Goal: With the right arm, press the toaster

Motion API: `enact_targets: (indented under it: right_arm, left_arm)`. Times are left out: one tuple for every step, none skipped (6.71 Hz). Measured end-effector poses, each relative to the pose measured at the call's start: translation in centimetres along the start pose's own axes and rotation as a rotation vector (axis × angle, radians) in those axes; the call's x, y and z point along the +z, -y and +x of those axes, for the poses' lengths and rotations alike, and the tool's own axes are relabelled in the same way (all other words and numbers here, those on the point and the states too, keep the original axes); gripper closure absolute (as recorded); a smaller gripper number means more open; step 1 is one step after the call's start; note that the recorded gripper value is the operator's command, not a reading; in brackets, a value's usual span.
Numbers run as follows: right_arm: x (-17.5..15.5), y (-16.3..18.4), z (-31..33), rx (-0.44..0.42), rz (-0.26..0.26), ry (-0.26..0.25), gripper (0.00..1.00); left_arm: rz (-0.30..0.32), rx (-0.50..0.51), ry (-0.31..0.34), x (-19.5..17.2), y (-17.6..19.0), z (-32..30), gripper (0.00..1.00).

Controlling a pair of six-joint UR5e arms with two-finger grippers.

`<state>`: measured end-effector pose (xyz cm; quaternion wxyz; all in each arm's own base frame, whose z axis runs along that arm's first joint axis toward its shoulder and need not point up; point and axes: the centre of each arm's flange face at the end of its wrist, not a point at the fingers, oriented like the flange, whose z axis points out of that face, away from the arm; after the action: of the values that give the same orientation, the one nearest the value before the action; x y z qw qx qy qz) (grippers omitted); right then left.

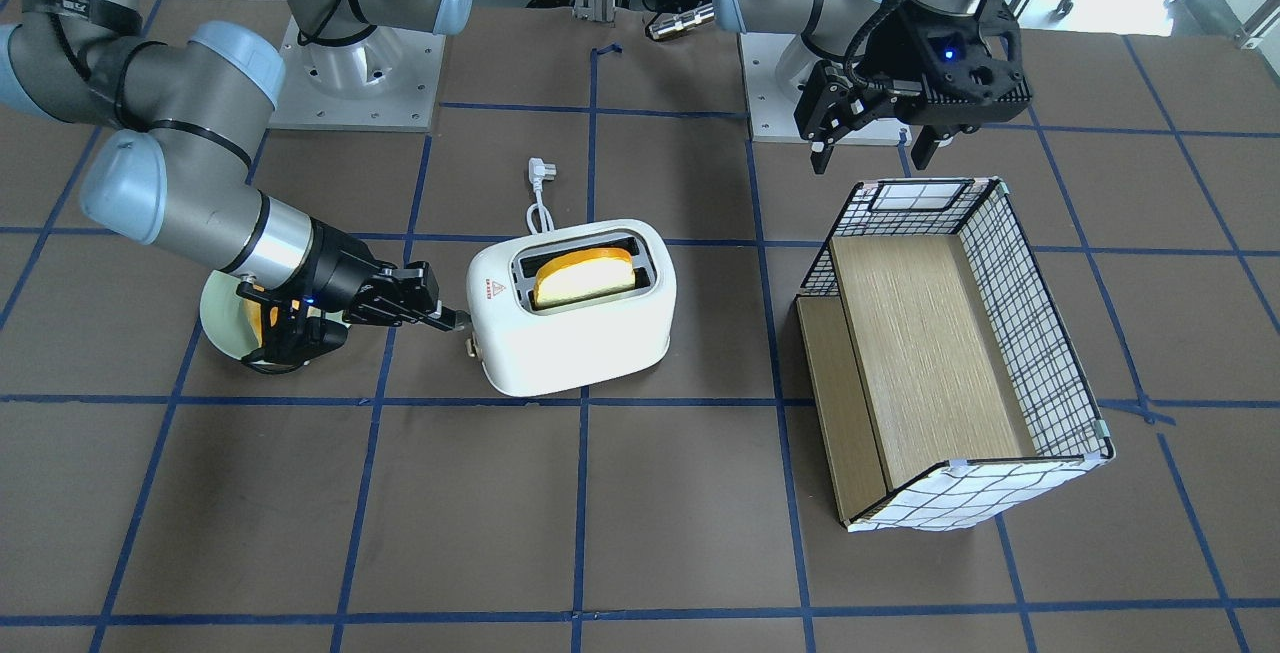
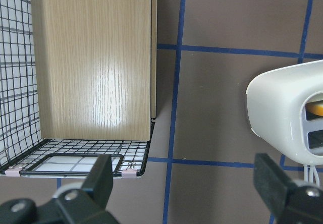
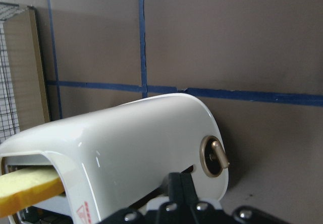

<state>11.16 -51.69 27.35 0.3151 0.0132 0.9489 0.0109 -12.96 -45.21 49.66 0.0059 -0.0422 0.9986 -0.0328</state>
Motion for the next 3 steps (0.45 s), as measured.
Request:
enact_targets:
  right_arm:
    - [-3.1,0.0,-1.8,0.036,0.035,-0.056,0.62]
    - [-6.6,-0.1,-4.0,0.059,0.055,-0.113,0.5]
    - [-10.6,-0.1,-6.3,0.074,0.066,-0.197,0.42]
  left_arm:
    - [0.0,0.0,0.0,0.0,0.0,0.0,0.0]
    - [0.0,0.0,0.001,0.0,0.0,0.0,0.0]
    - [0.0,0.0,0.001,0.0,0.0,0.0,0.0]
